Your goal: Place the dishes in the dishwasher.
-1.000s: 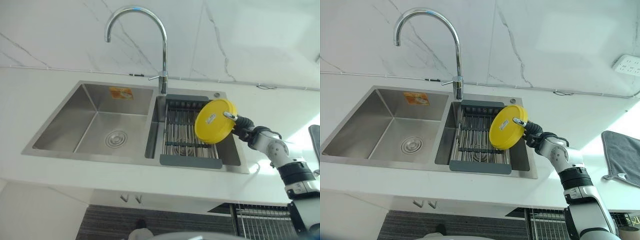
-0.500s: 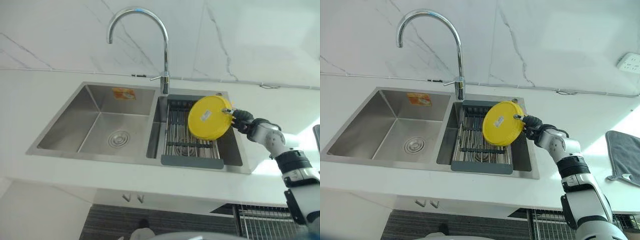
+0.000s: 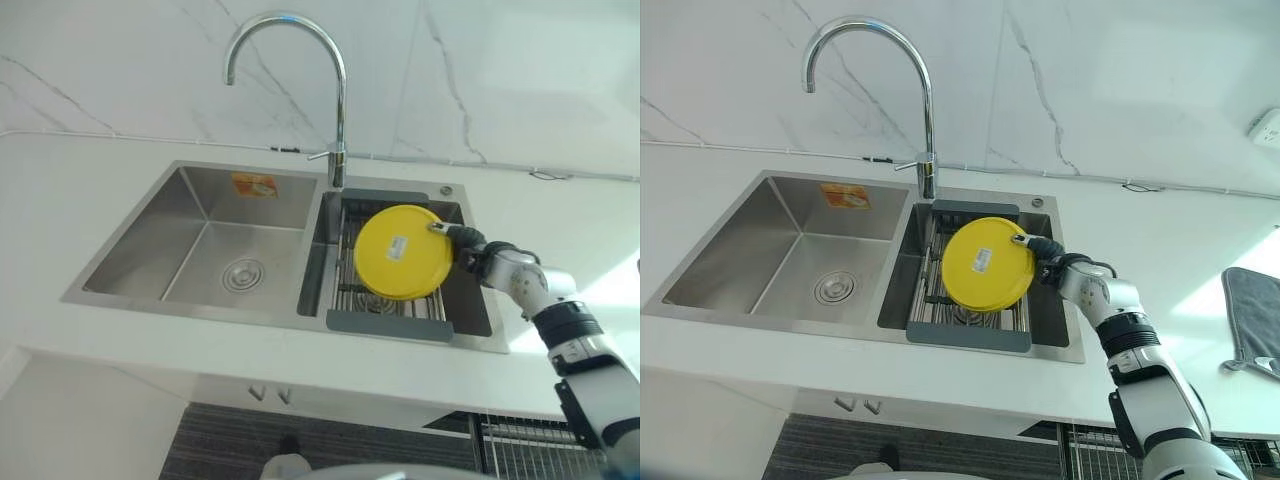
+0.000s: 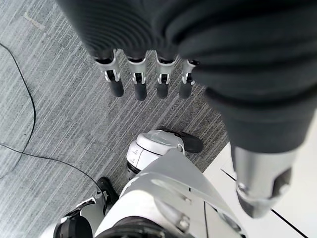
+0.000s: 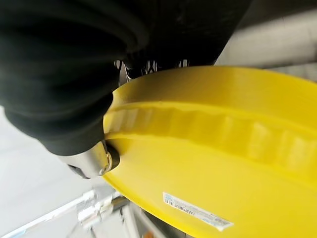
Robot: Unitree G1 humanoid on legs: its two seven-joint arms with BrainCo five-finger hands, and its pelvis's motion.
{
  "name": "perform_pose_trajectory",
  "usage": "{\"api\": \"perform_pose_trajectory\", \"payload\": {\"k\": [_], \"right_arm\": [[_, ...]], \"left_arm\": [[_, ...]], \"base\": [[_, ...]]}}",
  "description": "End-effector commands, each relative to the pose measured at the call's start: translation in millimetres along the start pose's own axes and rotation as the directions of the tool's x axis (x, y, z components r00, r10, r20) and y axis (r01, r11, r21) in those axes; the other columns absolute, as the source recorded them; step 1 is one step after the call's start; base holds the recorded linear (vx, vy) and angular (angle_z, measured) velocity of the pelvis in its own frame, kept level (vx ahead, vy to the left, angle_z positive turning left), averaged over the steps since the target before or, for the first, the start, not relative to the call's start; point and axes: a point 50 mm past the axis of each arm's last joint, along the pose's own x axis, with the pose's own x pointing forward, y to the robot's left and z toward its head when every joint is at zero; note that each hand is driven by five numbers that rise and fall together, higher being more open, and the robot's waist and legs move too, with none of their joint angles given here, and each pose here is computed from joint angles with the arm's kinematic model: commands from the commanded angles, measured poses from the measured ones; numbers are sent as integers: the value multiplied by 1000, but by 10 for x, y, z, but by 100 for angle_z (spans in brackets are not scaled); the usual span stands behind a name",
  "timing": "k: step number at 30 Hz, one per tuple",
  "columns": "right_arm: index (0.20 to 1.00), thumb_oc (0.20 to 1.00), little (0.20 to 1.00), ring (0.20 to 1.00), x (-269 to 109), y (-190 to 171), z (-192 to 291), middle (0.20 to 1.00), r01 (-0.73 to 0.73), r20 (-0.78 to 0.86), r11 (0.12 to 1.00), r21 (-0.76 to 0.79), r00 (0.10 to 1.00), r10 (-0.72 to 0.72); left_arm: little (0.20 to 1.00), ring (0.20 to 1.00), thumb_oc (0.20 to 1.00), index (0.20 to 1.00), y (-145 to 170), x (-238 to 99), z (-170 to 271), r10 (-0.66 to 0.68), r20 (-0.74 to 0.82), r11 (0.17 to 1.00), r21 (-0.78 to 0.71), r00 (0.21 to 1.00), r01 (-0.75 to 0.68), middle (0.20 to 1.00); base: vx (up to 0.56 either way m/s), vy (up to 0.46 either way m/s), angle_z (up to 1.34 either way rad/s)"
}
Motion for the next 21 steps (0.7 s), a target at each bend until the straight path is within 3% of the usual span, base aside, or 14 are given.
{"api": "perform_pose_trajectory", "payload": {"k": [1, 5, 11, 17, 21], "right_arm": [[200, 200, 200, 200, -98, 220, 506, 200, -178, 238, 981, 71, 958, 157], [200, 200, 200, 200, -177, 413, 485, 200, -309, 323, 936, 166, 914, 245], [200, 200, 200, 200, -414, 523, 493, 200, -422, 507, 872, 248, 823, 254], [200, 200, 200, 200, -716, 313, 540, 200, -314, 609, 928, 199, 782, 134], [200, 200, 200, 200, -928, 182, 720, 200, -231, 691, 964, 130, 719, 79]], "left_arm": [[1000, 1000, 1000, 1000, -46, 17, -20, 13, -42, 998, 66, 999, -10, 1000], [1000, 1000, 1000, 1000, -40, 17, -32, -2, -34, 998, 56, 999, 4, 1000], [1000, 1000, 1000, 1000, -47, 21, -61, -14, -20, 998, 58, 1000, 15, 1000], [1000, 1000, 1000, 1000, -65, 29, -123, -55, 20, 998, -15, 998, 55, 1000], [1000, 1000, 1000, 1000, -422, 0, 50, -193, 180, 978, -49, 965, 205, 1000]], "base": [[-20, -37, 0], [-5, -65, -2], [-13, -110, -3], [-12, -78, -13], [-104, 213, -20]]}}
